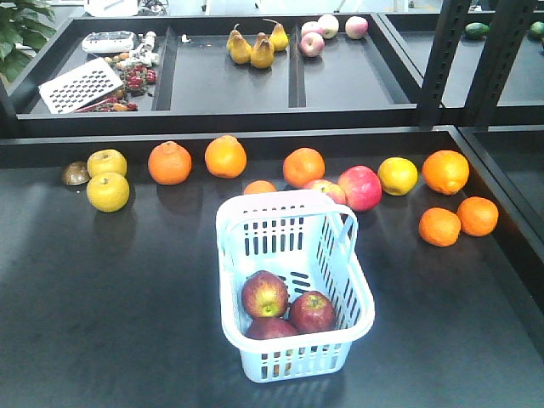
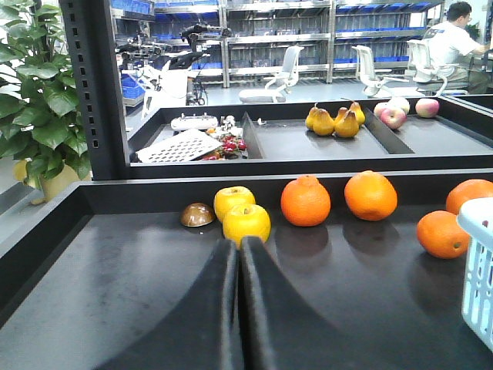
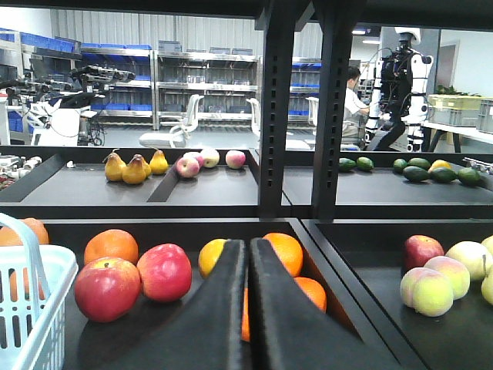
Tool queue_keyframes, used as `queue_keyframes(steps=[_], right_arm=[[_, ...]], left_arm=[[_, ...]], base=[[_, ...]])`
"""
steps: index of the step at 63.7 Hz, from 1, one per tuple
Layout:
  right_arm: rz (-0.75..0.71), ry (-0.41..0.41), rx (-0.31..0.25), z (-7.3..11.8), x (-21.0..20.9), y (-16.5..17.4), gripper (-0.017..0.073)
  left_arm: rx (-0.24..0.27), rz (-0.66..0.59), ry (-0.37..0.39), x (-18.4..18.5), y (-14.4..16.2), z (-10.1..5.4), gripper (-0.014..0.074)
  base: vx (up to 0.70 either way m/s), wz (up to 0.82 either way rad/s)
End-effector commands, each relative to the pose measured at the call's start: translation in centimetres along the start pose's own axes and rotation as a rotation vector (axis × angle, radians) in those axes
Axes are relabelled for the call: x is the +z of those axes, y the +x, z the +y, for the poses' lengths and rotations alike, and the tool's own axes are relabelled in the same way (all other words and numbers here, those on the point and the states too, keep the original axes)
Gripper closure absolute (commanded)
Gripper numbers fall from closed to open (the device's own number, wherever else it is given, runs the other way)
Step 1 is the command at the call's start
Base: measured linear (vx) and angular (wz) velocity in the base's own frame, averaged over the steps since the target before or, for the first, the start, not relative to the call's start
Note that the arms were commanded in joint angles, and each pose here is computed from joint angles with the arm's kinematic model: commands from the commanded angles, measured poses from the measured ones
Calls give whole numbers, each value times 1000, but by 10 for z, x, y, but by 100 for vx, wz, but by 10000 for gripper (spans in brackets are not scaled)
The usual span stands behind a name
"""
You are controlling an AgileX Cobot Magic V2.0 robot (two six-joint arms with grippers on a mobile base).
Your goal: Pick three apples into basket with both arms
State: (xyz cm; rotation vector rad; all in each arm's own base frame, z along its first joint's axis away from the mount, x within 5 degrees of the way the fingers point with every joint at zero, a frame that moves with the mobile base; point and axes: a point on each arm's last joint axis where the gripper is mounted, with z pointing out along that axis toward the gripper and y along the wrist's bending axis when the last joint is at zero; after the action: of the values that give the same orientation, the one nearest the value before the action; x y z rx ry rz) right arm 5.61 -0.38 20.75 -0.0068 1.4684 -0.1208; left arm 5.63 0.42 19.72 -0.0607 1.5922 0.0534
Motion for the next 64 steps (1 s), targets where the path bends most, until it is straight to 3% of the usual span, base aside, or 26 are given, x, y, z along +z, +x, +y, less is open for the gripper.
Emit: queue_keyframes(steps=[1, 64], right_arm=[[-80, -4, -12, 1, -1, -3, 564], [-80, -4, -12, 1, -1, -3, 564]], left_arm=[[-17, -89, 1, -1, -5, 0, 600], [-17, -89, 1, -1, -5, 0, 600]], base=[[0, 0], [0, 0]])
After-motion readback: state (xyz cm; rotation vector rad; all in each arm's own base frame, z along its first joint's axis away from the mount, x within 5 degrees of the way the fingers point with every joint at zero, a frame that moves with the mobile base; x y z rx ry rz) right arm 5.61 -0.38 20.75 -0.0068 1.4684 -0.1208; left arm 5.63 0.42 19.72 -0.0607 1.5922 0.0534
